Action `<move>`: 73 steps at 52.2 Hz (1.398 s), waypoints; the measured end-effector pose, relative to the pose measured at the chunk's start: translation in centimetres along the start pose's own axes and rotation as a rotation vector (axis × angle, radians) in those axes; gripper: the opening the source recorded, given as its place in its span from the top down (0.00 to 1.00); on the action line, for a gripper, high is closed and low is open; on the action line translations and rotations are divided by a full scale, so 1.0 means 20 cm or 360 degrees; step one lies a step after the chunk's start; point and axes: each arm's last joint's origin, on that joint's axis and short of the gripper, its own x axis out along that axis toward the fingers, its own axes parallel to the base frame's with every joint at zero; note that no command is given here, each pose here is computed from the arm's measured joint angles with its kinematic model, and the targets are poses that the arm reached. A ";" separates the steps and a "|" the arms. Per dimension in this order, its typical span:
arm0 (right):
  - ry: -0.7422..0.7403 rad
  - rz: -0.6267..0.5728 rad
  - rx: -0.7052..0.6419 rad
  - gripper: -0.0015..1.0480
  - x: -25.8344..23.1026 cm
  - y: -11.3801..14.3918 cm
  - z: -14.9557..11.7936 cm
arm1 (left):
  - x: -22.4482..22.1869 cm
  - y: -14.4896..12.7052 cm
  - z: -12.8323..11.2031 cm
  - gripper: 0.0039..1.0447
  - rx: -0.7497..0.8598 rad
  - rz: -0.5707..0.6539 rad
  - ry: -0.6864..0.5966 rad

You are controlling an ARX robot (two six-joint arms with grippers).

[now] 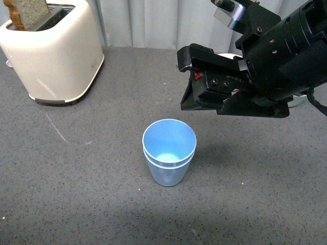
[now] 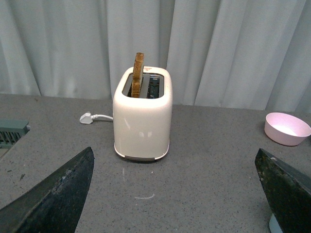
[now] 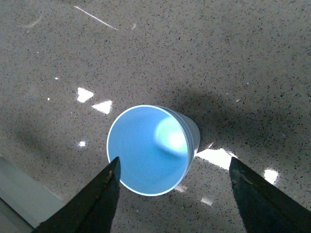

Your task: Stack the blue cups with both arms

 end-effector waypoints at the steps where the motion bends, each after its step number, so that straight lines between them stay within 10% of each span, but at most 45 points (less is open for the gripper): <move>1: -0.0004 0.0001 -0.0001 0.34 0.00 0.00 0.00 | 0.00 0.00 0.00 0.06 0.0000 0.0000 0.0000; 8: -0.0113 -0.0001 -0.0031 0.08 -0.04 0.01 0.02 | 0.00 0.00 0.00 0.06 0.0000 0.0000 0.0000; 20: -0.0232 -0.0057 -0.0023 0.09 -0.11 0.00 0.05 | 0.00 0.00 0.00 0.06 0.0000 0.0000 0.0000; 28: -0.1252 -0.0793 -0.0281 0.36 -0.10 -0.14 -0.14 | 0.00 0.00 0.00 0.06 0.0000 0.0005 0.0000; 34: -0.1745 -0.0812 -0.0290 0.62 -0.35 -0.20 -0.24 | 0.00 0.00 0.00 0.06 0.0000 0.0004 0.0002; 46: -0.1721 -0.0828 -0.0317 1.00 -0.44 -0.30 -0.46 | 0.00 0.00 0.00 0.06 0.0000 0.0000 0.0002; 73: -0.1700 -0.0813 -0.0326 0.99 -0.59 -0.36 -0.72 | 0.00 0.00 0.00 0.06 0.0000 0.0001 0.0001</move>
